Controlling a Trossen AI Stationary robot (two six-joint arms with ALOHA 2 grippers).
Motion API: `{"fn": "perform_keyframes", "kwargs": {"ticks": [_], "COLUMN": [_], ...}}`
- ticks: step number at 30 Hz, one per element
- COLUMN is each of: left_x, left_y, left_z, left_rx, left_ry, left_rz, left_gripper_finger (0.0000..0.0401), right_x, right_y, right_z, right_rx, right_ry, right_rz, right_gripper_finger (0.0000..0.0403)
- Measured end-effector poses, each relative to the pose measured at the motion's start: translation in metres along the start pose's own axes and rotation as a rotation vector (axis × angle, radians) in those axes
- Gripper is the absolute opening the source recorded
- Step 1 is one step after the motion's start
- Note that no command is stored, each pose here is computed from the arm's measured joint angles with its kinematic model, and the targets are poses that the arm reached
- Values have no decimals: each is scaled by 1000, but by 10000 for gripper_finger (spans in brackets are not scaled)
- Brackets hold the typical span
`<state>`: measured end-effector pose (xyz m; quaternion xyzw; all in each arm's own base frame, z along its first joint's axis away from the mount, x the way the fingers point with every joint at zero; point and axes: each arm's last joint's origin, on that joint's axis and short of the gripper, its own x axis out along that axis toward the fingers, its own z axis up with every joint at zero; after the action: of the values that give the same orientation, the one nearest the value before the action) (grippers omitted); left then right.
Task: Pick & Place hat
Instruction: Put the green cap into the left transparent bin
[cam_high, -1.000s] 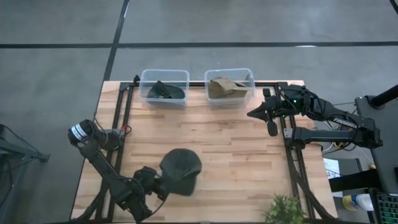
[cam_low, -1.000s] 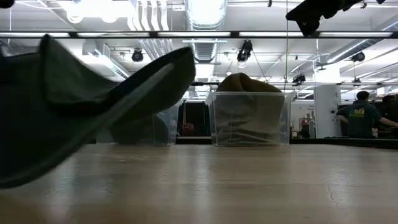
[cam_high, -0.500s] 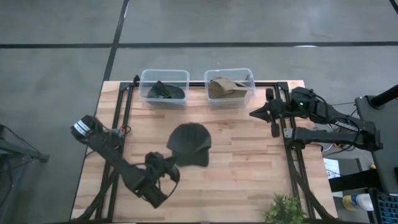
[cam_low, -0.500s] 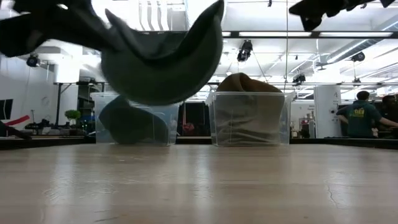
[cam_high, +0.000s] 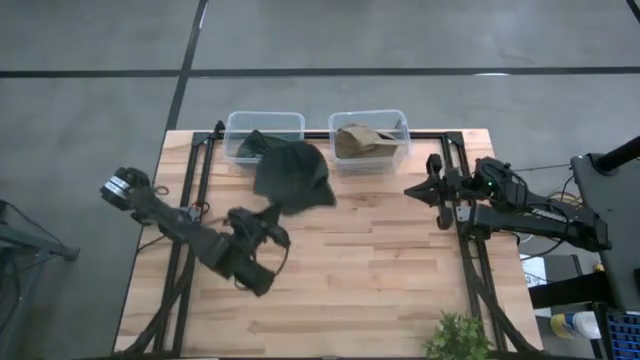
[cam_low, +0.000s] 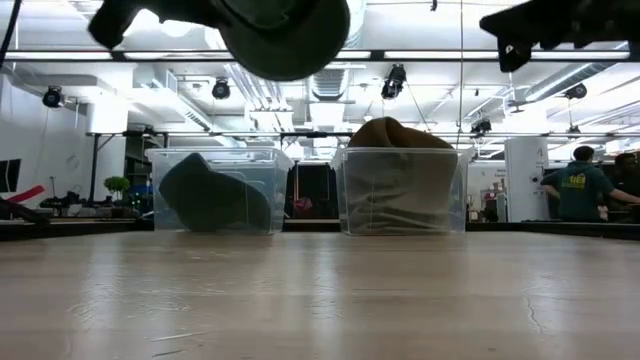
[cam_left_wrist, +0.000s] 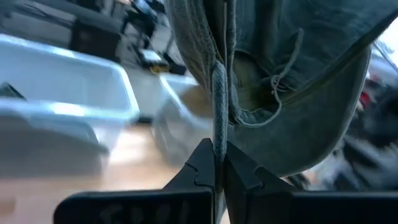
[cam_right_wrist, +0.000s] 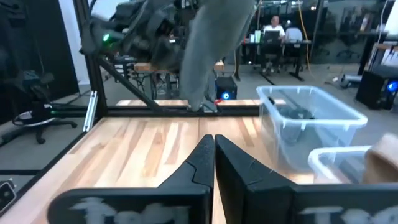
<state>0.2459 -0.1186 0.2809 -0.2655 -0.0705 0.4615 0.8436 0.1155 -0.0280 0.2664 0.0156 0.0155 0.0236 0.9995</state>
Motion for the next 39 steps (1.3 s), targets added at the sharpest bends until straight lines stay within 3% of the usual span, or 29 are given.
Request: {"fn": "perform_keyframes", "kwargs": {"ticks": [9, 20, 30, 39], "left_x": [35, 63, 90, 118], "left_y": [15, 45, 87, 104], "left_z": [61, 104, 104, 77], "left_rx": [-134, -213, -362, -650], "left_ry": [-126, -101, -108, -107], "left_rz": [125, 283, 449, 422], "left_gripper_finger": [7, 7, 7, 7], "right_x": [4, 5, 5, 4], "right_y": [-2, -3, -2, -2], "right_z": [-20, -30, -32, -37], "right_rx": [103, 112, 109, 79], "right_ry": [41, 71, 89, 142], "right_rz": [-11, -11, -1, 0], "right_gripper_finger": [9, 9, 9, 9]}}
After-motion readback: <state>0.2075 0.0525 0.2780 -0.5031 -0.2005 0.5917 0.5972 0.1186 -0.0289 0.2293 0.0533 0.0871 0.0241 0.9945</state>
